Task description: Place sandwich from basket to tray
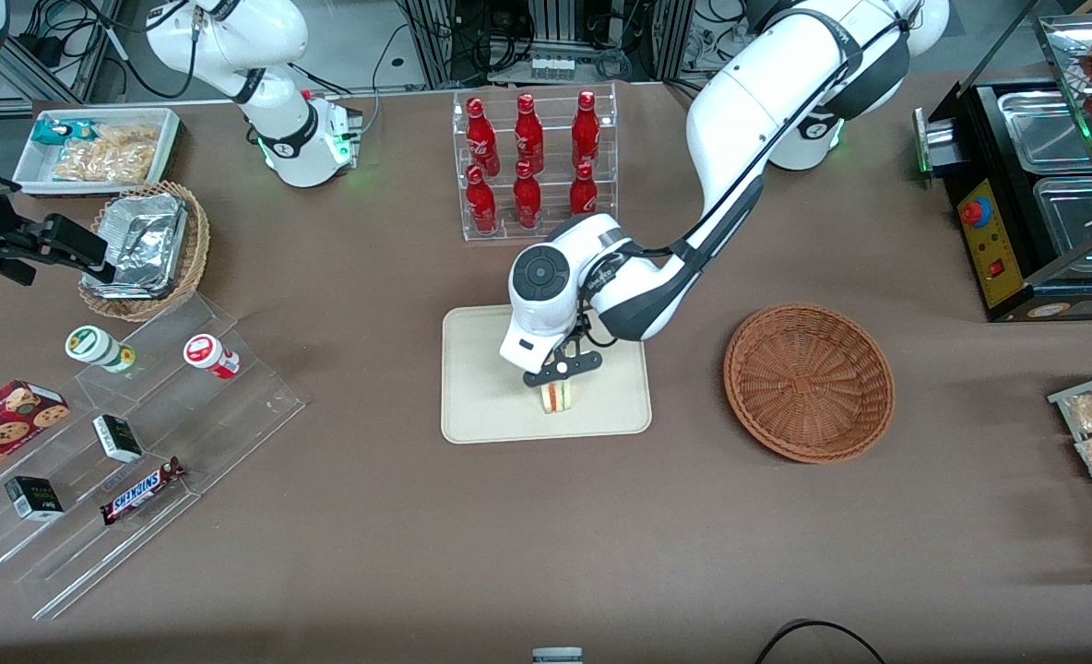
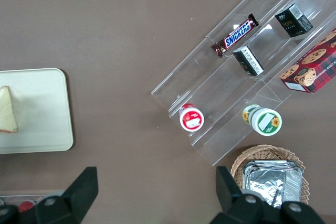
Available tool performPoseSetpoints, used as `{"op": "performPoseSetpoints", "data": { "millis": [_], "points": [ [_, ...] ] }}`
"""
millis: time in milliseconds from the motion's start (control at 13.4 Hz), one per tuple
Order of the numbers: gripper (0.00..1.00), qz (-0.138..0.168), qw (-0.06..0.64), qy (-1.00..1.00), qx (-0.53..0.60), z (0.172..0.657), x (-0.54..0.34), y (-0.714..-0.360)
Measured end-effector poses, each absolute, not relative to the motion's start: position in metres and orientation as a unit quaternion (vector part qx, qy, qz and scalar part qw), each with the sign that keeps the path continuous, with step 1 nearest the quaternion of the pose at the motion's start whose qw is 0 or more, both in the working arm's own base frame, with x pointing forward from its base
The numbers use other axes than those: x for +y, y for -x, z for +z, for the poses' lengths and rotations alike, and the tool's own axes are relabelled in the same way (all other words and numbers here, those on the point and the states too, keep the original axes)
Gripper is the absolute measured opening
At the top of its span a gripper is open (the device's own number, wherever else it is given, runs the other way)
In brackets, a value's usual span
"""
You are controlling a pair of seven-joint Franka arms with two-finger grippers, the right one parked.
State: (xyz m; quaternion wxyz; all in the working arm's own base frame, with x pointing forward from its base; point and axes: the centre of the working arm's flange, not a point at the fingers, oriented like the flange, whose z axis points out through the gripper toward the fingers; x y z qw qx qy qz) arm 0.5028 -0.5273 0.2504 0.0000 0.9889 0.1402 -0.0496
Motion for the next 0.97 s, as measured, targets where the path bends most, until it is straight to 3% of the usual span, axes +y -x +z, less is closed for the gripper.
{"op": "performPoseSetpoints", "data": {
  "millis": [298,372,595,967],
  "points": [
    [0.96,-0.021,0.023,-0.989,0.145,0.303,-0.530,-0.514],
    [1.00,-0.013,0.022,-0.989,0.144,0.323,-0.528,-0.514],
    [1.00,-0.003,-0.017,-0.989,0.148,0.367,-0.503,-0.518],
    [1.00,-0.042,-0.070,-0.988,0.131,0.402,-0.409,-0.553]
  ]
}}
